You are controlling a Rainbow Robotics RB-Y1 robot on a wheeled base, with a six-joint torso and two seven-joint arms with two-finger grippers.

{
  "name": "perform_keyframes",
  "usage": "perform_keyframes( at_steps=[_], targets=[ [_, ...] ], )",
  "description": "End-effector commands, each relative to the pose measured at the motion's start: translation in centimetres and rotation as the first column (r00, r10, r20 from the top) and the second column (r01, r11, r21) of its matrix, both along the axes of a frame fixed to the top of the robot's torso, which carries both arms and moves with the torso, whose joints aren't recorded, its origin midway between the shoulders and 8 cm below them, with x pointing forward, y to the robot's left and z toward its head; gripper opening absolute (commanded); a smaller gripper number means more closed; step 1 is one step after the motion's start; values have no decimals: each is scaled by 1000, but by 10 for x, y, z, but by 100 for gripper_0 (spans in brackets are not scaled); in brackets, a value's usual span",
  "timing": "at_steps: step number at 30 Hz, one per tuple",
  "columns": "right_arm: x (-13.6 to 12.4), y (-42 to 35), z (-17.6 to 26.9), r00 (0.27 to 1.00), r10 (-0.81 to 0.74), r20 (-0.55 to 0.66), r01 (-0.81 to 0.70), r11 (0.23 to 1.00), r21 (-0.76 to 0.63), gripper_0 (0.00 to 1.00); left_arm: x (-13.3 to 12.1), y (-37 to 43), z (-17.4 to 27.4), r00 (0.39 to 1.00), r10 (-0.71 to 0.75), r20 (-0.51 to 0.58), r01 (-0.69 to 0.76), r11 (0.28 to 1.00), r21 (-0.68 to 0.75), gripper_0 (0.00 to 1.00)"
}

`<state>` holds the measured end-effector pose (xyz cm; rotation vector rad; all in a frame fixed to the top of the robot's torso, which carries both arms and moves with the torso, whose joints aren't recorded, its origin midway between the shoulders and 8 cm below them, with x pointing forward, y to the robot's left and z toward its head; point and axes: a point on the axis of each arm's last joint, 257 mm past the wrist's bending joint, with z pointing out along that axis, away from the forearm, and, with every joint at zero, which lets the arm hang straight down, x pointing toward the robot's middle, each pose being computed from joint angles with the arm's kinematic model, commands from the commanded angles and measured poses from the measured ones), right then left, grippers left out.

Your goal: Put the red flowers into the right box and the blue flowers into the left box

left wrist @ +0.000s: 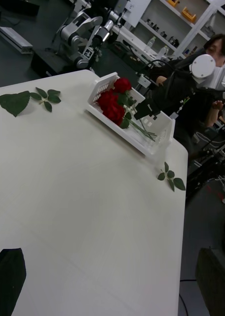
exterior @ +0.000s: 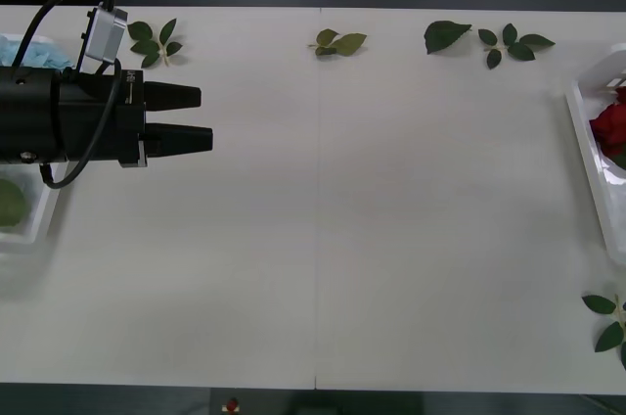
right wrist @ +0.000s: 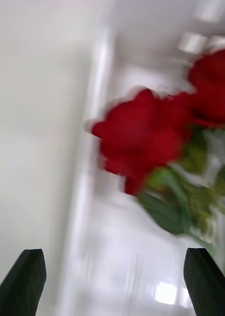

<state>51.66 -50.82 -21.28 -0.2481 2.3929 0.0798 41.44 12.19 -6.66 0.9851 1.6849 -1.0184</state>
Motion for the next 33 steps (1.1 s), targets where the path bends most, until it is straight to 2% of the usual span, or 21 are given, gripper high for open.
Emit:
perform_keyframes(
  at_steps=[1, 6, 14, 20, 27, 33],
  targets=[
    [3, 53, 50, 969, 242, 54, -239, 969, -55, 81, -1, 5, 4, 1000, 5, 10, -5, 1000, 7, 100],
    [-9, 132, 80, 881, 465, 90, -462, 886, -47, 81, -1, 5, 4, 1000, 5, 10, -5, 1000, 7, 100],
    [-50, 251, 98, 657, 749, 88, -731, 661, -168, 81, -1, 5, 4, 1000, 5, 10, -5, 1000, 7, 100],
    [-76, 296, 77, 526, 851, 13, -817, 509, -269, 81, -1, 5, 4, 1000, 5, 10, -5, 1000, 7, 100],
    [-75, 339, 56, 410, 911, -44, -858, 369, -357, 81, -1, 5, 4, 1000, 5, 10, -5, 1000, 7, 100],
    [-73, 369, 54, 354, 935, -27, -872, 319, -371, 81, -1, 5, 4, 1000, 5, 10, -5, 1000, 7, 100]
  ],
)
